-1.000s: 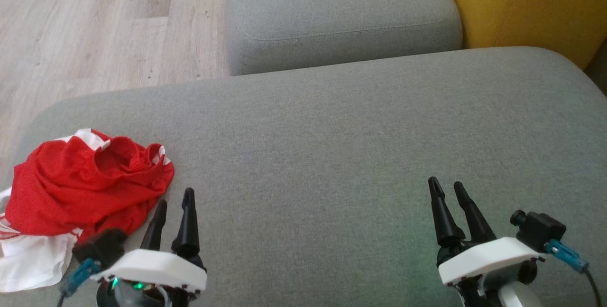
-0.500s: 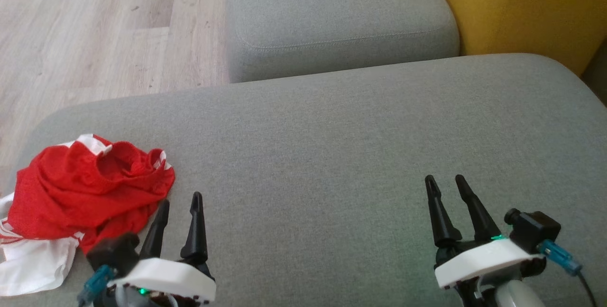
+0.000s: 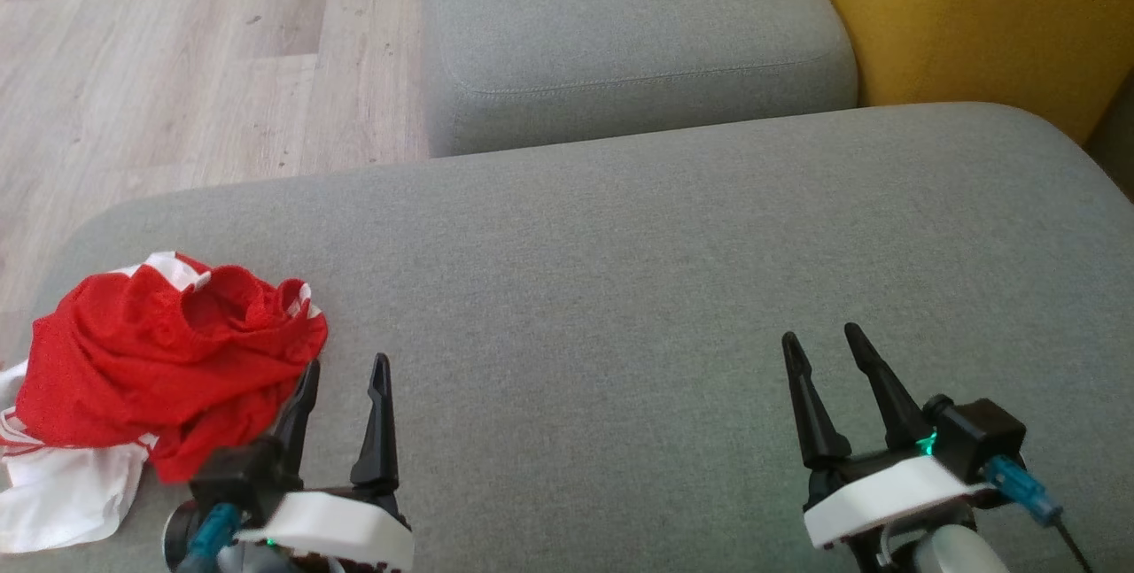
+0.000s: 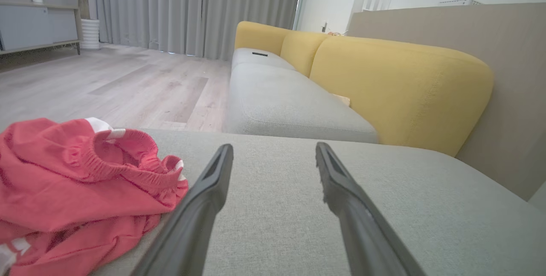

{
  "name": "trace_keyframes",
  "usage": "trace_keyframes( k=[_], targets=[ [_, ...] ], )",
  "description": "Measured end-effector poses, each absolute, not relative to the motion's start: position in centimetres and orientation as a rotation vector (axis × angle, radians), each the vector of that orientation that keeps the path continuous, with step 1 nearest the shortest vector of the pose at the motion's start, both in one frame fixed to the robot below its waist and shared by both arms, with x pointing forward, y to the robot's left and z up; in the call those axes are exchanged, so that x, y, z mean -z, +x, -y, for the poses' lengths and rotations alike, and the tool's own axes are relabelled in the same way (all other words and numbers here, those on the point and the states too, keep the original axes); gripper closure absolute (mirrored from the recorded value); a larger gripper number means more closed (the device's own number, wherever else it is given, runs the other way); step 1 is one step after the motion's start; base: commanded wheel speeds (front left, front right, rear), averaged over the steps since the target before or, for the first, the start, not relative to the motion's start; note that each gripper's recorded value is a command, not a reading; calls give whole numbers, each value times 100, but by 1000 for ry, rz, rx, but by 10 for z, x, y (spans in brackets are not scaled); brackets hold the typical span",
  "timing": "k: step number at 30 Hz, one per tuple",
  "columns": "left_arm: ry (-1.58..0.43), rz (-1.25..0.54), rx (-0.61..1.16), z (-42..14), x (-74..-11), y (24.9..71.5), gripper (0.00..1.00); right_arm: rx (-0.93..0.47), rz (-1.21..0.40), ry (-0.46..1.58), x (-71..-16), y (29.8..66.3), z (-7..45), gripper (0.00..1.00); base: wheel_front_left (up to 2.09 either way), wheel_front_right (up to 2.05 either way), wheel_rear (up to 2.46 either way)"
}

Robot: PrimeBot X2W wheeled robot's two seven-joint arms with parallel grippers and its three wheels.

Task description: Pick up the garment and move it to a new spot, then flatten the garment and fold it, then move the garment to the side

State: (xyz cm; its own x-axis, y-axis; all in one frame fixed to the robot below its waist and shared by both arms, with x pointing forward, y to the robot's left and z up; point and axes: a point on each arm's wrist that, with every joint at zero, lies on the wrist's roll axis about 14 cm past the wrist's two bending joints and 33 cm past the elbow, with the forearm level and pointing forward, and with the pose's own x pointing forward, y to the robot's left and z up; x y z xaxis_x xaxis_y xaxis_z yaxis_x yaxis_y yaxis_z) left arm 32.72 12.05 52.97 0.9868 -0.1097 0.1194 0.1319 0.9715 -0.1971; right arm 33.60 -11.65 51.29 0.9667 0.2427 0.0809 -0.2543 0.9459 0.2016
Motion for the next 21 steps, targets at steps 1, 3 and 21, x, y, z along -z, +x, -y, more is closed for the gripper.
trace_keyframes(
  k=[1,3,21],
  targets=[
    [-193,114,117,-121,-530,327,0,-255,57,201,-513,336,116,0,0,0,0],
    [-172,121,117,-122,-531,327,0,-260,60,178,-513,336,115,0,0,0,0],
    [3,193,109,-123,-540,319,0,-333,95,13,-514,336,97,0,0,0,0]
  ],
)
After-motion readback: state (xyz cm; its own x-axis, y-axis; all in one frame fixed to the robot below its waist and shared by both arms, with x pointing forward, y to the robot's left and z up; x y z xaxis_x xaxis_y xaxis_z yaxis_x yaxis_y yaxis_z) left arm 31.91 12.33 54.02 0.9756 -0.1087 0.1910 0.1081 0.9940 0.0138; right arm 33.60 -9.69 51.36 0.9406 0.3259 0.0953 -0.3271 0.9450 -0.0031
